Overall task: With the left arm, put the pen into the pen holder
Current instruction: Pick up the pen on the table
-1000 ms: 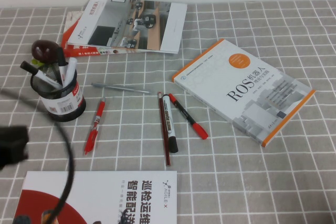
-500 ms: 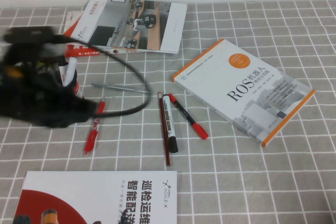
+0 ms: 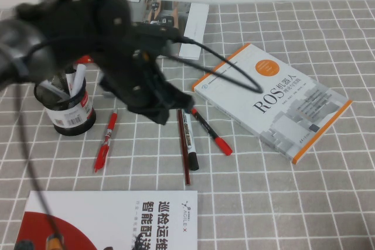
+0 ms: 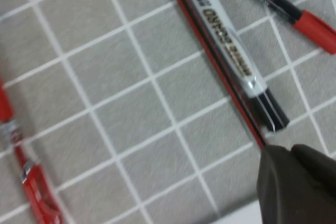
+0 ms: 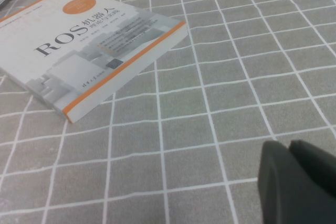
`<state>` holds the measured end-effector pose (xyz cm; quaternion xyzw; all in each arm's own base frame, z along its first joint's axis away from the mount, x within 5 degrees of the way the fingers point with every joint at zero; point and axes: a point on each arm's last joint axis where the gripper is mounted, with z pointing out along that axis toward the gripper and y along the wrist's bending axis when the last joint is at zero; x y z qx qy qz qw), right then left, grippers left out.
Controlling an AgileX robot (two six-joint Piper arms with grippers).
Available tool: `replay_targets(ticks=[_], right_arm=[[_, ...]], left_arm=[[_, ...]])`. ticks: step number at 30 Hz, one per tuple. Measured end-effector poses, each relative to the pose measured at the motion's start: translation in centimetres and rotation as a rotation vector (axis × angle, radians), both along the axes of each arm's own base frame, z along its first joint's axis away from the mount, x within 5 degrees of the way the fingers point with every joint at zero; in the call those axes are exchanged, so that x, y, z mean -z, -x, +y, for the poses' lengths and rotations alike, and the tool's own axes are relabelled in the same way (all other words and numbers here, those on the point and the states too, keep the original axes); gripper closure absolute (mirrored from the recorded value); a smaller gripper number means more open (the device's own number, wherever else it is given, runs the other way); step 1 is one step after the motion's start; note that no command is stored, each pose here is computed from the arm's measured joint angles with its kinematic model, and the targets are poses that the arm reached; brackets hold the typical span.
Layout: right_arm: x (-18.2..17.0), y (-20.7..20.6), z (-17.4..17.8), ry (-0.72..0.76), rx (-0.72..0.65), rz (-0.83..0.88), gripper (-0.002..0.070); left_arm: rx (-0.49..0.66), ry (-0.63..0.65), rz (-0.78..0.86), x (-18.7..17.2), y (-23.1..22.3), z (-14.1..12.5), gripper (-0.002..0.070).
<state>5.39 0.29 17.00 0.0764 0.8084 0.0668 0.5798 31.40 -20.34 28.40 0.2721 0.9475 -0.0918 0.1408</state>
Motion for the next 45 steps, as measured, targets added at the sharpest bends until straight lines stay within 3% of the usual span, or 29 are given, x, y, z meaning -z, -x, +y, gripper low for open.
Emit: replay_targets(ticks=[13,17,20,22,25,30,45], right_arm=[[0.0,0.0,0.0,0.000,0.000,0.000,0.0692],[0.0,0.0,0.0,0.000,0.000,0.000,0.0691],[0.0,0.0,0.0,0.000,0.000,0.000,0.0691],[0.0,0.0,0.0,0.000,0.000,0.000,0.0691],[0.0,0.0,0.0,0.000,0.000,0.000,0.0691],[0.0,0.0,0.0,0.000,0.000,0.000,0.0691],[0.0,0.0,0.0,0.000,0.000,0.000,0.0692]], left_arm=[[0.031,-0.058,0.097,3.6,-3.9,-3.8,0.0667],[0.072,-0.077,0.106,4.4,-4.2,-4.0,0.0566],[0.074,-0.091,0.127,5.4,-4.4,-4.1,0.0444],[0.037,-0.112,0.133,5.8,-4.6,-4.0,0.0360],[-0.039,-0.147,0.109,6.0,-5.0,-3.6,0.0320],[-0.175,-0.167,0.045,5.9,-5.7,-3.1,0.0307],[-0.215,-0.154,0.133,9.1,-6.1,-3.9,0.0307]])
